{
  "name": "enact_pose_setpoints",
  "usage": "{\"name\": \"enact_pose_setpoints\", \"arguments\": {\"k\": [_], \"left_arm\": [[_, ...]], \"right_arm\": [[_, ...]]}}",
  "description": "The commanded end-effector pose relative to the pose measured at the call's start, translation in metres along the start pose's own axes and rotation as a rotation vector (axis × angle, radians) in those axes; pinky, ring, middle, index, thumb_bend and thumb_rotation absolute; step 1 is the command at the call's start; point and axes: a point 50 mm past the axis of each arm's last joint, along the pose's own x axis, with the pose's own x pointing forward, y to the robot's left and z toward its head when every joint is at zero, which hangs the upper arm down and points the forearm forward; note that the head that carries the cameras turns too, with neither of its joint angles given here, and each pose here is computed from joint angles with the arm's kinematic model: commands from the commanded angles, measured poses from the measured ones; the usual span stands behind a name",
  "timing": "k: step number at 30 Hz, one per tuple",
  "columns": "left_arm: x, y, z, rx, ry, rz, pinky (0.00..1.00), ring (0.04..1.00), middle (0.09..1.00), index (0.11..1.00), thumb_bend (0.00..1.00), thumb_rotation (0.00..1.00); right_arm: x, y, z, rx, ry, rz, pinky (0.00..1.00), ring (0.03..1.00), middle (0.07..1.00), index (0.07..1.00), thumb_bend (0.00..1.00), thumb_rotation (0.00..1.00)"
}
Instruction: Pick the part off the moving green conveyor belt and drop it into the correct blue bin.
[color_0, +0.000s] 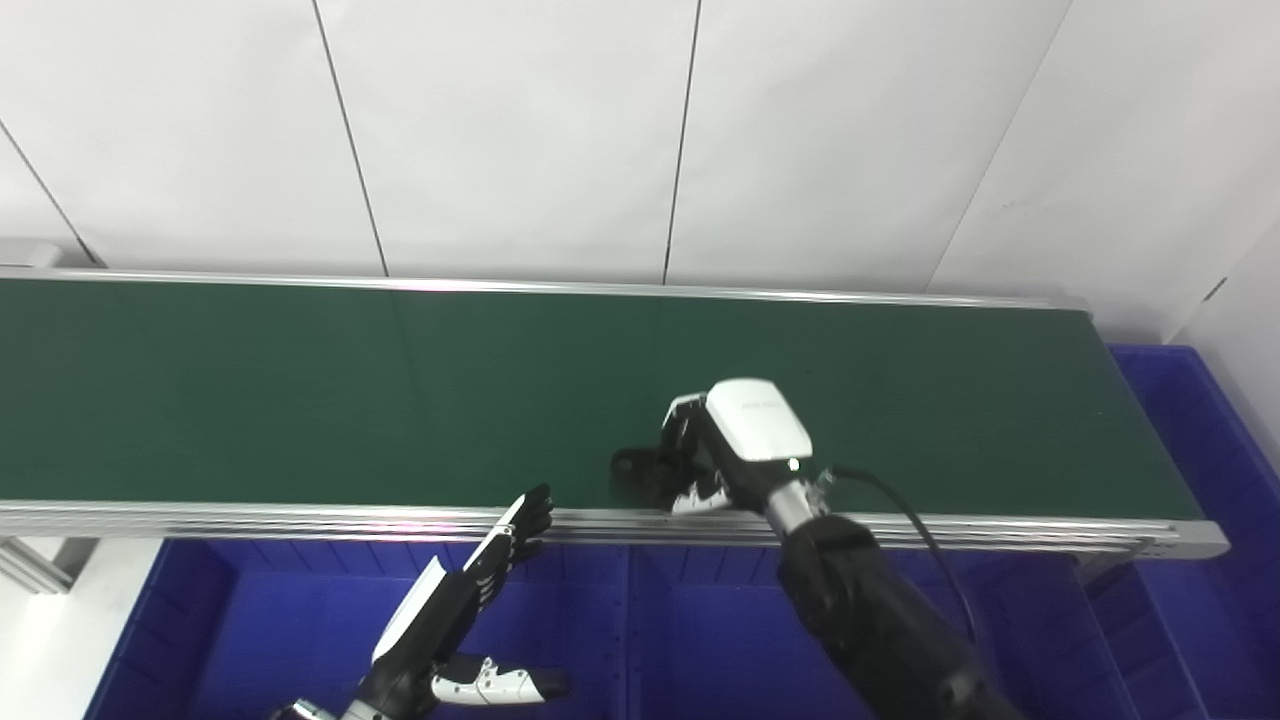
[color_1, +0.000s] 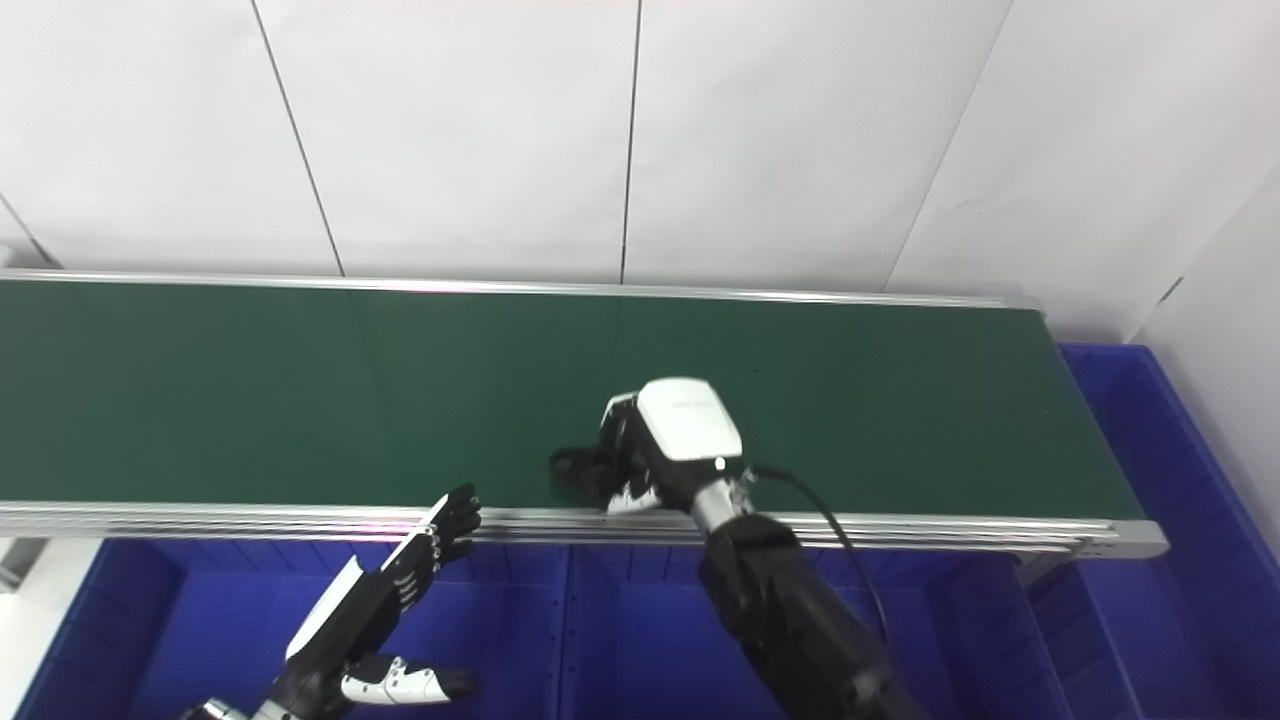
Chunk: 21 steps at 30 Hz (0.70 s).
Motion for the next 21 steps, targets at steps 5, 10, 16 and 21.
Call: {"name": "enact_pose_setpoints", "arguments": {"k": [5, 10, 16, 21], "left_arm": [[0.009, 0.006, 0.008, 0.012, -0.072, 0.018, 0.92, 0.967, 0.985, 0.988, 0.86, 0.48], [0.009, 0.007, 0.007, 0.015, -0.070, 0.018, 0.92, 0.965, 0.987, 0.988, 0.87, 0.48], [0.007, 0.009, 0.007, 0.015, -0.060, 0.015, 0.92, 0.967, 0.987, 0.990, 0.87, 0.48], [0.005, 0.009, 0.009, 0.020, -0.053, 0.012, 0.91, 0.964, 0.987, 0.988, 0.87, 0.48]], "right_arm": [[-0.022, -0.054, 0.011, 0.103, 0.000, -0.201, 0.25, 0.321, 0.477, 0.491, 0.52, 0.00], [-0.045, -0.074, 0.013, 0.155, 0.020, -0.269, 0.21, 0.256, 0.472, 0.490, 0.52, 0.00], [-0.082, -0.072, 0.010, 0.221, 0.064, -0.268, 0.23, 0.315, 0.478, 0.490, 0.52, 0.00], [-0.105, -0.053, 0.005, 0.229, 0.084, -0.208, 0.20, 0.274, 0.474, 0.490, 0.52, 0.00]]}}
